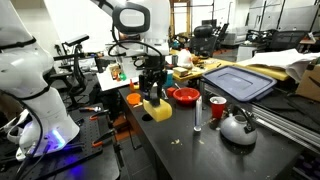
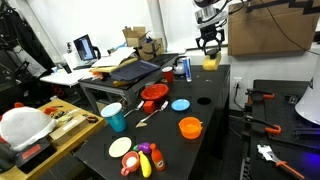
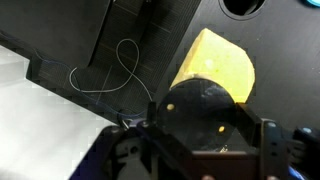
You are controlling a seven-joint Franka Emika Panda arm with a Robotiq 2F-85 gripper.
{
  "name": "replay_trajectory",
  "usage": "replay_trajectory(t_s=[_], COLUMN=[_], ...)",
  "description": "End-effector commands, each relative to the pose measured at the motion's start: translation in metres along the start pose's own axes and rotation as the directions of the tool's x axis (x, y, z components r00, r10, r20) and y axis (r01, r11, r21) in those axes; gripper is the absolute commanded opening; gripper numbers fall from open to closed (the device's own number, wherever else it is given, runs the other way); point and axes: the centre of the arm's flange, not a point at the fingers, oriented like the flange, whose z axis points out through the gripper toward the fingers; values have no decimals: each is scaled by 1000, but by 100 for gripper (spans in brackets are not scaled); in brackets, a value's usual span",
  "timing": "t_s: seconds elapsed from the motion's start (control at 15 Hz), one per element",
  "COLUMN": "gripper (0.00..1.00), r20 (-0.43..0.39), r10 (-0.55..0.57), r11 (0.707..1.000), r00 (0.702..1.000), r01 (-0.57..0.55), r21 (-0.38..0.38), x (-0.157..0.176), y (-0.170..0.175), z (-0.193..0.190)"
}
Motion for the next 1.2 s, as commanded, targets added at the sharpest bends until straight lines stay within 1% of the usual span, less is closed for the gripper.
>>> replay_trajectory(t_s=[0.0, 0.07, 0.13, 0.2, 0.33, 0.4, 0.53, 0.67, 0.73, 0.8, 0.87, 0.93, 1.0, 1.13], gripper=[96, 100, 100, 100, 100, 100, 100, 100, 100, 100, 75, 74, 66, 51], r20=[-10, -38, -56, -66, -88, -98, -110, -111, -109, -108, -116, -107, -98, -87], r10=[-60, -138, -196, -246, -358, -417, -532, -634, -682, -711, -746, -760, -767, -774], r11=[998, 990, 980, 969, 933, 908, 846, 772, 730, 702, 664, 648, 641, 633], r00=[998, 990, 979, 967, 929, 903, 839, 765, 723, 695, 655, 641, 634, 628], r01=[61, 138, 197, 247, 359, 418, 532, 634, 681, 711, 745, 758, 764, 770], r21=[21, 19, 7, 5, -6, -15, -30, -42, -47, -51, -62, -67, -74, -77], x=[-20, -46, -76, -93, -141, -169, -227, -288, -306, -322, -332, -336, -334, -321], y=[-2, -12, -23, -32, -56, -68, -86, -99, -103, -106, -107, -110, -112, -114], z=[-12, -21, -29, -30, -32, -35, -37, -35, -31, -29, -25, -20, -18, -14])
